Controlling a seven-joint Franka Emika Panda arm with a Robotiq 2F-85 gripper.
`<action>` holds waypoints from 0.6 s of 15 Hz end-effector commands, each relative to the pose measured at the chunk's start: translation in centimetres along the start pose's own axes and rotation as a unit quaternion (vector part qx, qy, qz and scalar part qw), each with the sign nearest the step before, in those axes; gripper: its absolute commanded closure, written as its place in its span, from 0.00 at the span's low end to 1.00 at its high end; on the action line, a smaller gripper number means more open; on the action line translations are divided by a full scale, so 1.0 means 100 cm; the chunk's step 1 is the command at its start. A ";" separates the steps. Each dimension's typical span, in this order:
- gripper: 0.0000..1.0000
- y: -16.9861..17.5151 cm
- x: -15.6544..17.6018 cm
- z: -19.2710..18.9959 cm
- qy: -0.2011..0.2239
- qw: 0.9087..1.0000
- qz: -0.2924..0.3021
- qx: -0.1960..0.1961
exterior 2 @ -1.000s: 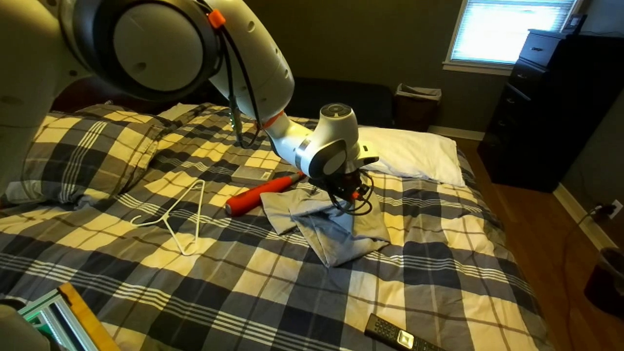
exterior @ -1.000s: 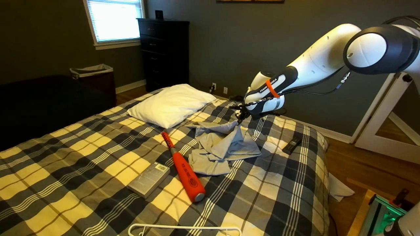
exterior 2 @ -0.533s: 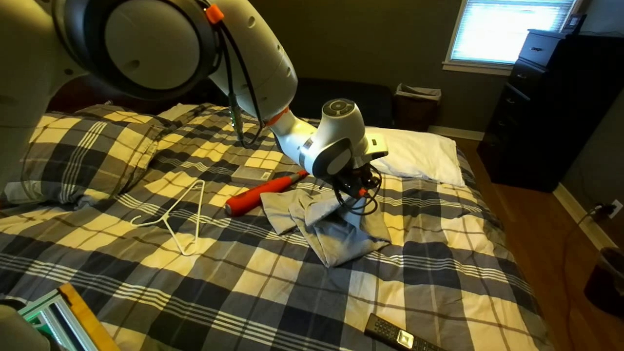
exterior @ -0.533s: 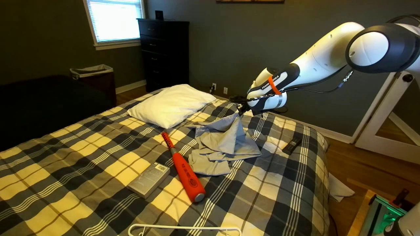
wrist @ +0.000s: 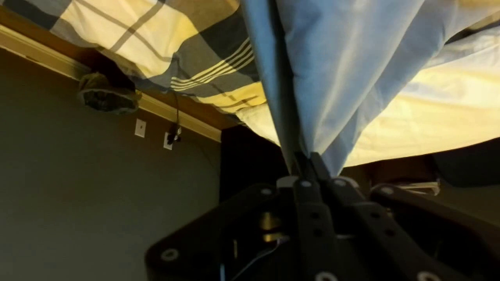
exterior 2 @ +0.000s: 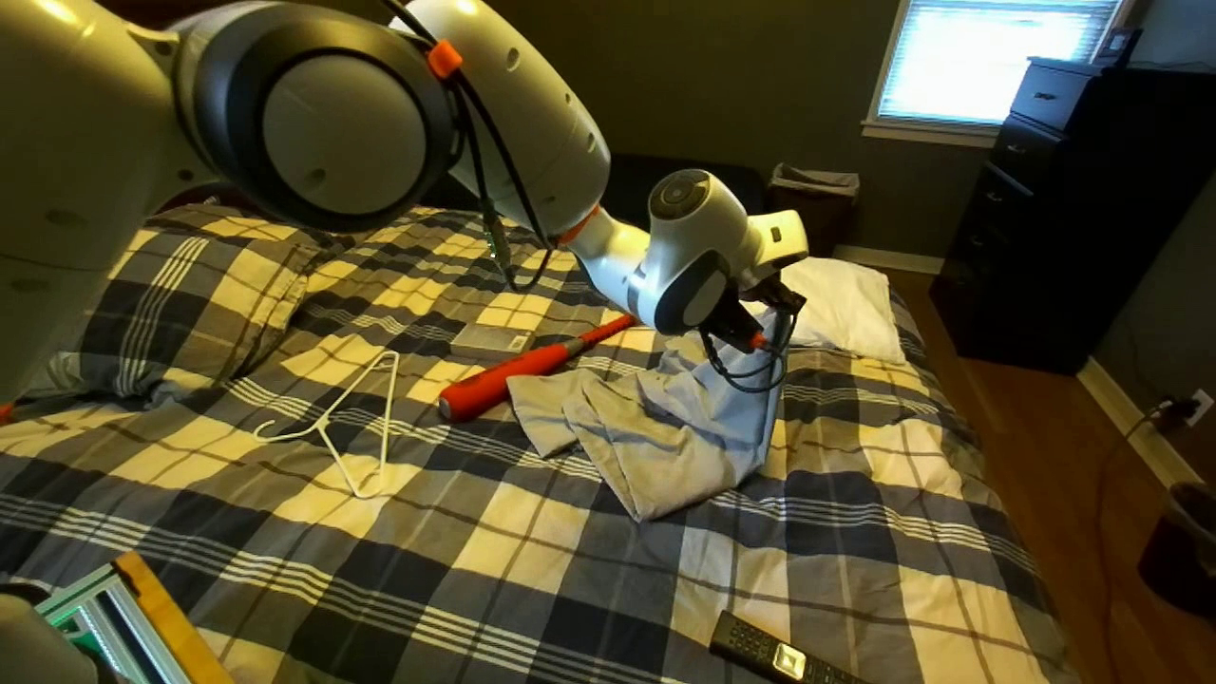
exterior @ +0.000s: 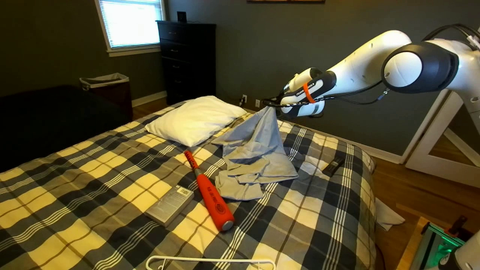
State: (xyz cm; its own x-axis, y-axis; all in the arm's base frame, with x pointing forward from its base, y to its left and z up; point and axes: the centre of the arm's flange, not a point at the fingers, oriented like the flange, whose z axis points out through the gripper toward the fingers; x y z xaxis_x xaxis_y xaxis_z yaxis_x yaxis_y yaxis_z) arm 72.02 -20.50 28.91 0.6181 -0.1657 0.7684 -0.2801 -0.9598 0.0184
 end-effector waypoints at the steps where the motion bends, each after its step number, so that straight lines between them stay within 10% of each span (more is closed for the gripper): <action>1: 1.00 0.002 -0.001 0.005 0.005 1.000 -0.001 -0.002; 9: 1.00 0.076 0.027 0.043 0.035 0.997 0.026 -0.062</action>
State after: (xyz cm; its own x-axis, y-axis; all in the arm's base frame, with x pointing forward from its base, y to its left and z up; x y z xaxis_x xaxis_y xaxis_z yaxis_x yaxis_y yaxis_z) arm 72.48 -25.91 29.27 0.5772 -0.1689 0.7990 -0.3522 -0.9342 0.0569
